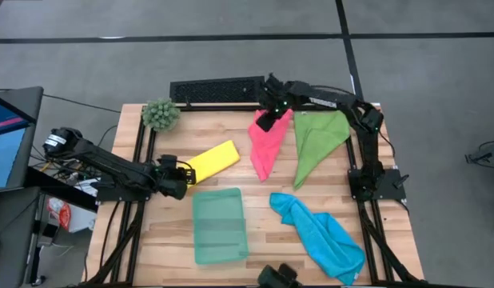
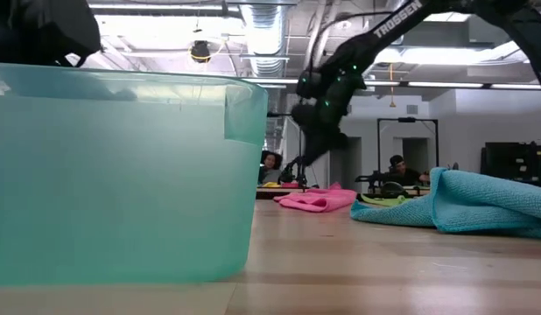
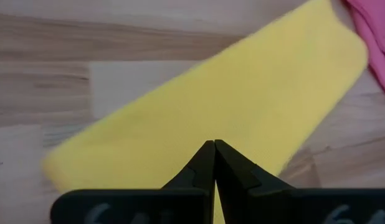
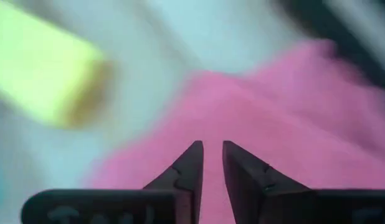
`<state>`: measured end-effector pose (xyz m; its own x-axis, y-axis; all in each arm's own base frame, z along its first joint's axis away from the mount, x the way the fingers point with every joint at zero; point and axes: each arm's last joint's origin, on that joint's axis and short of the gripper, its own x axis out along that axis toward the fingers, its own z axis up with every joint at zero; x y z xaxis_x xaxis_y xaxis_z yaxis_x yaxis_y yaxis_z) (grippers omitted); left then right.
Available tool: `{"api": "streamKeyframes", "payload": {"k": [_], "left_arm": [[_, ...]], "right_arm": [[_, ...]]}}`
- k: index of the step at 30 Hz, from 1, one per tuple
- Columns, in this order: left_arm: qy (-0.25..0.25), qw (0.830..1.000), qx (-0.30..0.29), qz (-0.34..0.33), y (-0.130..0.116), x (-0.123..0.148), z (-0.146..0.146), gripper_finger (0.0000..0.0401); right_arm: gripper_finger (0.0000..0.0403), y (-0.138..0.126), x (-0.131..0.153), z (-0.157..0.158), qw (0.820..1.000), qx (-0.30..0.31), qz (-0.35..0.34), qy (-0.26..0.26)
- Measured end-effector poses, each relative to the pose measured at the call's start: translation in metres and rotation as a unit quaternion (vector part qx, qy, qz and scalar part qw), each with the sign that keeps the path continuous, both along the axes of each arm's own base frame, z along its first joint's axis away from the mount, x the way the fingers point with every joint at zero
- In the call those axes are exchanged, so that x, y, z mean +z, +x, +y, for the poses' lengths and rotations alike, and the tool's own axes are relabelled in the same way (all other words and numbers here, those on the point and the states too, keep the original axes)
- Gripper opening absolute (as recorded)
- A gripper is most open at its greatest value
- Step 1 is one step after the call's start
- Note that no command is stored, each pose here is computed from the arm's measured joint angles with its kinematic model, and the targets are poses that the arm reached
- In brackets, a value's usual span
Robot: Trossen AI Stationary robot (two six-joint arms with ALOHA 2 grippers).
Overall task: Fold microfiber towels
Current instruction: Fold the yellow towel
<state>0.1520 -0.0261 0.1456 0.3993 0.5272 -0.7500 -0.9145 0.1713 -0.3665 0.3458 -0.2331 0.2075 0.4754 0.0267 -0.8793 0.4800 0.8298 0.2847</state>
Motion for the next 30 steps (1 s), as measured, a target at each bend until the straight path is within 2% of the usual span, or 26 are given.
{"api": "streamKeyframes", "payload": {"k": [2, 6, 13, 16, 18, 21, 26, 28, 30], "left_arm": [[0.000, 1.000, -0.001, -0.005, 0.002, -0.005, 0.000, 0.0000], [-0.010, 1.000, -0.007, -0.010, 0.006, -0.015, 0.000, 0.0000], [-0.015, 1.000, -0.008, -0.011, 0.014, -0.024, -0.002, 0.0000], [-0.020, 1.000, -0.017, -0.002, 0.017, -0.029, -0.003, 0.0000], [-0.025, 0.999, -0.024, 0.006, 0.020, -0.034, -0.004, 0.0000], [-0.022, 0.999, -0.022, 0.006, 0.024, -0.039, -0.005, 0.0000], [-0.015, 0.999, -0.038, -0.015, 0.035, -0.046, -0.007, 0.0000], [-0.014, 0.999, -0.044, -0.018, 0.040, -0.047, -0.006, 0.0000], [-0.016, 0.999, -0.048, -0.016, 0.043, -0.050, -0.003, 0.0000]], "right_arm": [[0.0085, 0.010, 0.001, 0.012, 1.000, 0.007, -0.021, 0.022], [0.0098, 0.030, -0.002, 0.041, 1.000, 0.024, -0.013, 0.006], [0.0172, 0.062, 0.004, 0.085, 0.997, 0.030, -0.054, -0.048], [0.0197, 0.065, 0.004, 0.091, 0.997, 0.014, -0.054, -0.047], [0.0205, 0.067, 0.004, 0.094, 0.996, 0.005, -0.048, -0.070], [0.0207, 0.070, 0.005, 0.098, 0.994, -0.005, -0.051, -0.098], [0.0200, 0.071, 0.005, 0.099, 0.994, -0.015, -0.054, -0.093], [0.0198, 0.076, -0.004, 0.098, 0.993, -0.020, -0.051, -0.102], [0.0196, 0.073, -0.013, 0.099, 0.996, -0.015, -0.022, -0.085]]}}
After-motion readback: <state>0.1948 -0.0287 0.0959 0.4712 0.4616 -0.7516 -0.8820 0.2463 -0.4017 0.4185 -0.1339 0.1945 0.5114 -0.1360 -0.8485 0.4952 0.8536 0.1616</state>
